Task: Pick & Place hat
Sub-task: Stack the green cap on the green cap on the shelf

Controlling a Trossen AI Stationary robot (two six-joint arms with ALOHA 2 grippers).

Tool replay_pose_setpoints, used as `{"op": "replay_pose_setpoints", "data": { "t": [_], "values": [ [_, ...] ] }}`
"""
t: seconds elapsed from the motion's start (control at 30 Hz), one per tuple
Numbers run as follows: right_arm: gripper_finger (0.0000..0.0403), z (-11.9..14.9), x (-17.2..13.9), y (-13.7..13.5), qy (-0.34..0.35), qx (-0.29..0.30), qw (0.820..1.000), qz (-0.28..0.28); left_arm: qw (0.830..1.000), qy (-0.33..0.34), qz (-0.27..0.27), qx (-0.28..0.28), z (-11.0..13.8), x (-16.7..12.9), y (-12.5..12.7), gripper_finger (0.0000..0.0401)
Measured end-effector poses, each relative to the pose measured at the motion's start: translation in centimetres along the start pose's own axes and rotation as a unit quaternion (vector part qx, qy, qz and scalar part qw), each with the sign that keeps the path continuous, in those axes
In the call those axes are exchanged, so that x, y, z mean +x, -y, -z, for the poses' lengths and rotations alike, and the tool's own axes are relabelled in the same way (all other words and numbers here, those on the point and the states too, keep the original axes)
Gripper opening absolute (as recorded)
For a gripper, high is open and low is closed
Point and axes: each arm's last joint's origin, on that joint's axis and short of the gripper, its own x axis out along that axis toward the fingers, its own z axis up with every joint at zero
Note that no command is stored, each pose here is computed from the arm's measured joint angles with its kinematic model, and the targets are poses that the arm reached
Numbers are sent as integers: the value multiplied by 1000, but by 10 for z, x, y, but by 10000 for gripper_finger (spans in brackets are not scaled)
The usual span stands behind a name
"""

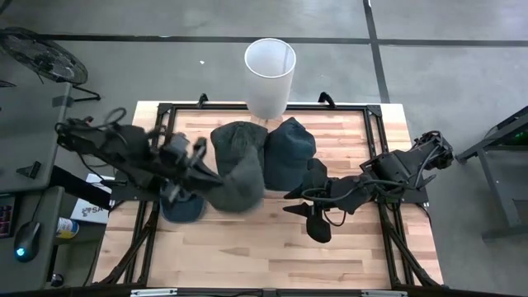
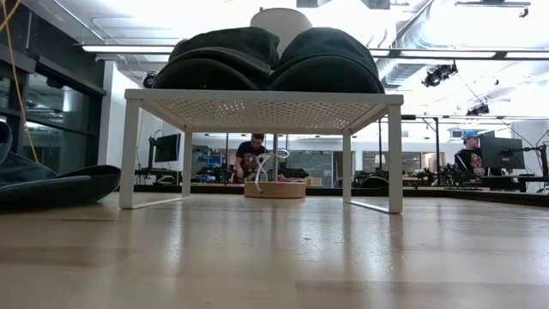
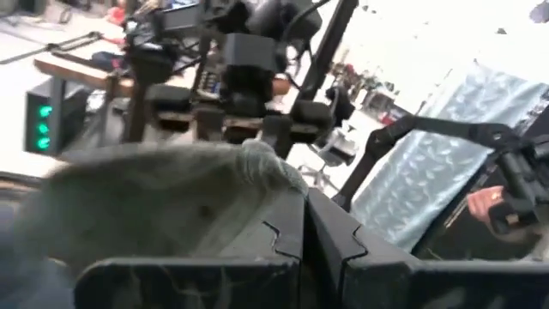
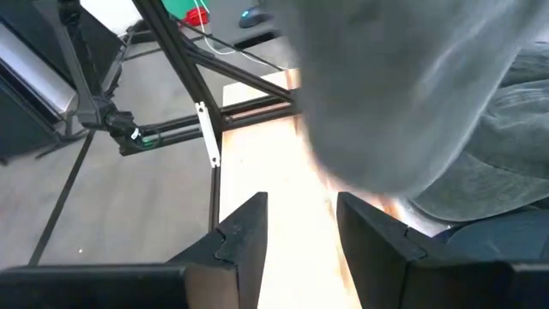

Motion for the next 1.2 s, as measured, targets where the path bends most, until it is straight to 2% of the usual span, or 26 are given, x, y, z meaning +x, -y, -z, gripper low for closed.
{"op": "replay_pose_setpoints", "data": {
  "t": [0.23,0.5,0.8,0.97,1.2],
  "values": [
    [134,0,0,1,-1,1,1000,2,1000,-2,-5,17,-10,-23,-11,0],
    [134,0,0,2,5,1,1000,14,996,-36,74,43,-18,-25,-32,0],
    [134,-1,0,2,11,1,1000,24,980,-77,172,70,-26,-29,-55,0],
    [134,-1,0,3,15,1,999,30,978,-90,176,63,-28,-27,-72,0],
    [134,-3,2,6,18,5,999,36,969,-113,211,59,-28,-20,-90,0]
  ]
}}
